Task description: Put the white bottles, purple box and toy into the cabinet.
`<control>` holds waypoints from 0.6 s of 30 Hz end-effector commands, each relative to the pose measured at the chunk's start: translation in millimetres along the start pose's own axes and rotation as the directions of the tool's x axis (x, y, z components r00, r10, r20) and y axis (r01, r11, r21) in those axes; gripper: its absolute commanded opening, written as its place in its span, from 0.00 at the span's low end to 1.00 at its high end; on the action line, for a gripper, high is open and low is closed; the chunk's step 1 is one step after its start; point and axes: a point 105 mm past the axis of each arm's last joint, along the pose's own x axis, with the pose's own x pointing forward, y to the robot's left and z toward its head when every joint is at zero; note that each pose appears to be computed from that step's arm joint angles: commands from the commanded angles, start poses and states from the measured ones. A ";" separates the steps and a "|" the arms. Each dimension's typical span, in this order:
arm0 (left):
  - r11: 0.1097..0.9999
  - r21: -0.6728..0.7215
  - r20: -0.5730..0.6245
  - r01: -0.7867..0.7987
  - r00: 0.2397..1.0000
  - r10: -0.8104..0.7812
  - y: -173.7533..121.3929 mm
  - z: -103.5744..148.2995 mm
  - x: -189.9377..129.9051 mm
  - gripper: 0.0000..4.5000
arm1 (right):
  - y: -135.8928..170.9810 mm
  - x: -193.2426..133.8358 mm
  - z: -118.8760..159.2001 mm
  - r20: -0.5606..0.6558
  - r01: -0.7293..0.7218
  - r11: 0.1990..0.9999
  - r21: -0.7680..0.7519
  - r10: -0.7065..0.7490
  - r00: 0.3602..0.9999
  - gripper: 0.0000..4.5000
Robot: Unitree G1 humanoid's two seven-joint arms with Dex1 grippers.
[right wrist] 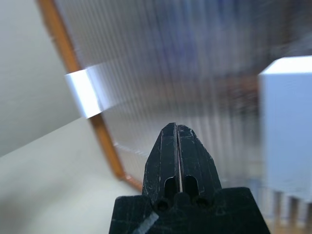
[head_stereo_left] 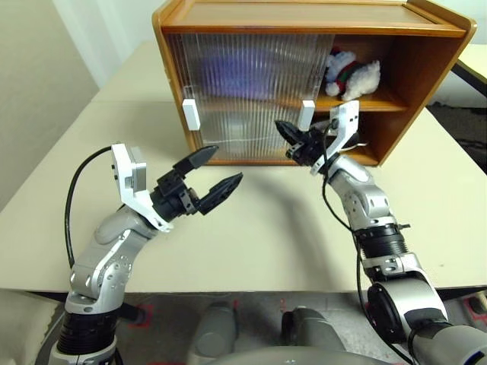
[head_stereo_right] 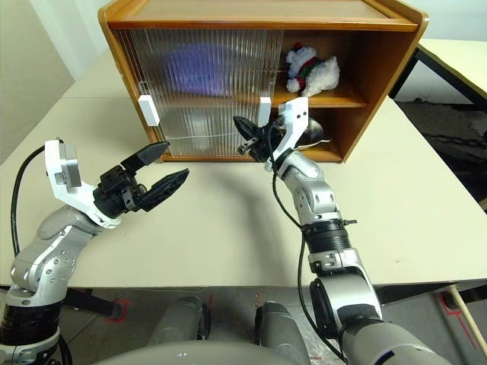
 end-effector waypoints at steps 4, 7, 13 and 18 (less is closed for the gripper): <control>1.000 -0.003 -0.010 0.001 1.000 -0.001 -1.7 -1.8 0.6 1.00 | -28.4 -5.9 10.8 0.055 0.164 0.985 0.057 -0.167 0.984 0.01; 1.000 -0.005 -0.010 0.004 1.000 -0.004 -1.4 -2.3 1.5 1.00 | -31.1 -8.0 12.6 0.051 0.171 0.985 0.008 -0.171 0.984 0.01; 1.000 -0.010 -0.009 0.008 1.000 -0.008 -1.0 -2.9 2.5 1.00 | -35.6 -11.9 18.2 0.068 0.205 0.979 0.003 -0.204 0.977 0.01; 1.000 -0.012 -0.008 0.009 1.000 -0.009 -1.3 -3.2 2.8 1.00 | -41.1 -19.1 21.1 0.074 0.241 0.970 -0.021 -0.238 0.968 0.01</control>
